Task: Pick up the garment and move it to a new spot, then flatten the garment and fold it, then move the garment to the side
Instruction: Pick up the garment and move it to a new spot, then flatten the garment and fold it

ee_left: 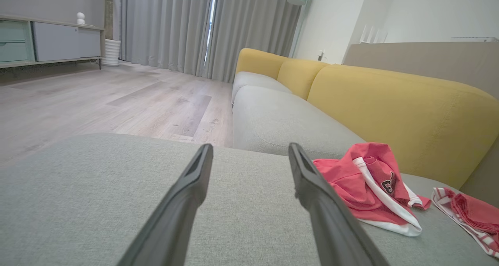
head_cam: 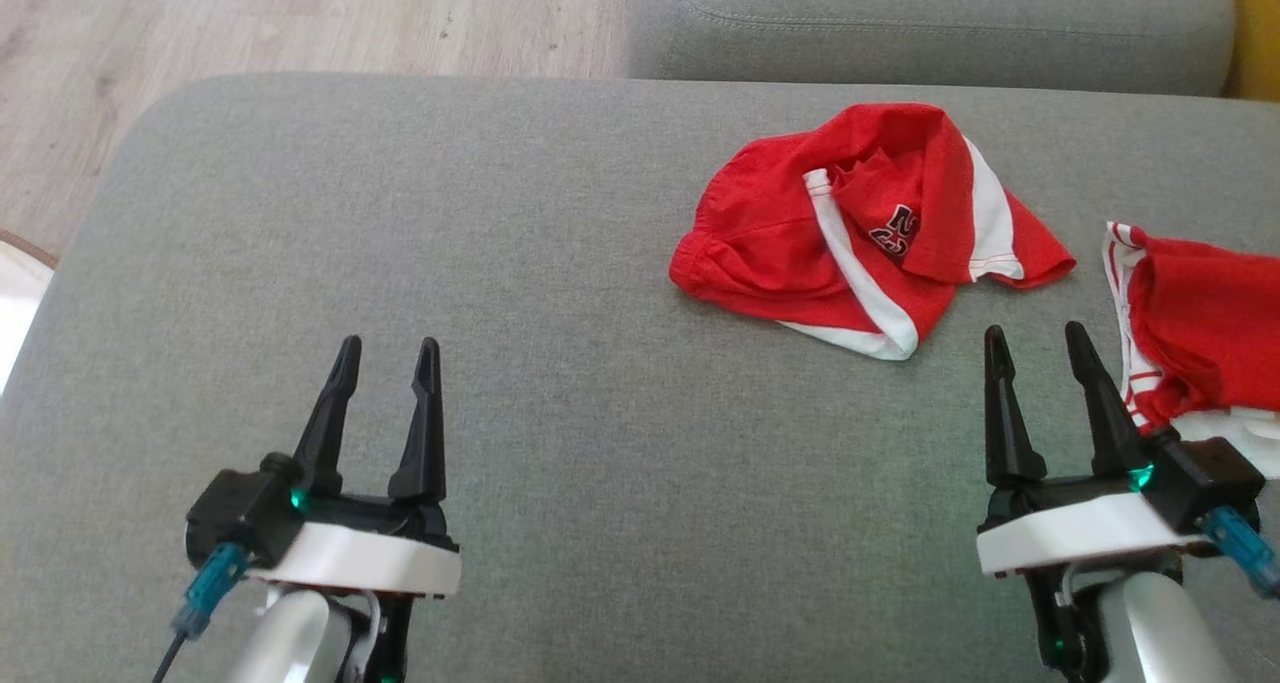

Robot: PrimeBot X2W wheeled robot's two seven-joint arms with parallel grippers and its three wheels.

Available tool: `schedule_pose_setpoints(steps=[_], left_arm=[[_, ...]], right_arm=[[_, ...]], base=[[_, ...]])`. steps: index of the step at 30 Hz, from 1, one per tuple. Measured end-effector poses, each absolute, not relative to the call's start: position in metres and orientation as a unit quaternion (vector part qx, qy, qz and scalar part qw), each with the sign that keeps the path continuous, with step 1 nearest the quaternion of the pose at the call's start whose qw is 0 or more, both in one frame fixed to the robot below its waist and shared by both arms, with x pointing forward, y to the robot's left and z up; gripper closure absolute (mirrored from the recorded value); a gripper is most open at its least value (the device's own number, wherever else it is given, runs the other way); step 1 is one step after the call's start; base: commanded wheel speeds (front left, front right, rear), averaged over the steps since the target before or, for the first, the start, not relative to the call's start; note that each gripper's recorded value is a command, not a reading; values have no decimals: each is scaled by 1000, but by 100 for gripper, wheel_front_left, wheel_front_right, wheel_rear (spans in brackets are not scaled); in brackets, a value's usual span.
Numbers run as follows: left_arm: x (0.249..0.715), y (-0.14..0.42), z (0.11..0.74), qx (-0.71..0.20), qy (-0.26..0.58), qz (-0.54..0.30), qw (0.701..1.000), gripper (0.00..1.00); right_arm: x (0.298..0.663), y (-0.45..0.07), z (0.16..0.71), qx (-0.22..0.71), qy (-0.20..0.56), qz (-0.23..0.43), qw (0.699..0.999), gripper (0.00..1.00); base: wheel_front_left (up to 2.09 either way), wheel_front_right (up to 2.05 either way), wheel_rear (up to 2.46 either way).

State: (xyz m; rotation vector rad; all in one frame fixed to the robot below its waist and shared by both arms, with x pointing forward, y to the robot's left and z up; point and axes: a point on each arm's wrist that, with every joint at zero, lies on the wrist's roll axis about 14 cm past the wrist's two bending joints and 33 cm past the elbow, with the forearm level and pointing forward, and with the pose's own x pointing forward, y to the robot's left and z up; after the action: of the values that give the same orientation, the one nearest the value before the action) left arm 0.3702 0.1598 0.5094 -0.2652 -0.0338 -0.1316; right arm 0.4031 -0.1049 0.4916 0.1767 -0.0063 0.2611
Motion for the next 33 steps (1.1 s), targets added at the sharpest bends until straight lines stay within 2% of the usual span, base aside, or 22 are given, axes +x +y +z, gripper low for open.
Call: schedule_pose_setpoints(steps=[7, 12, 21, 26, 33], left_arm=[[371, 163, 509, -138, -23, -60, 988, 0], [371, 168, 501, -147, -15, -46, 988, 0], [374, 179, 491, -147, -6, -26, 989, 0], [371, 190, 490, -152, -7, -4, 988, 0], [367, 198, 484, -152, 0, 13, 988, 0]], right_arm=[[407, -95, 485, 81, 13, 144, 986, 0], [418, -76, 462, 40, 68, 173, 982, 0], [472, -23, 440, -4, 135, 231, 964, 0], [493, -19, 414, -38, 193, 226, 954, 0], [501, -28, 393, -55, 231, 208, 949, 0]], base=[[0, 0, 0], [0, 0, 0], [0, 0, 0], [0, 0, 0], [0, 0, 0]])
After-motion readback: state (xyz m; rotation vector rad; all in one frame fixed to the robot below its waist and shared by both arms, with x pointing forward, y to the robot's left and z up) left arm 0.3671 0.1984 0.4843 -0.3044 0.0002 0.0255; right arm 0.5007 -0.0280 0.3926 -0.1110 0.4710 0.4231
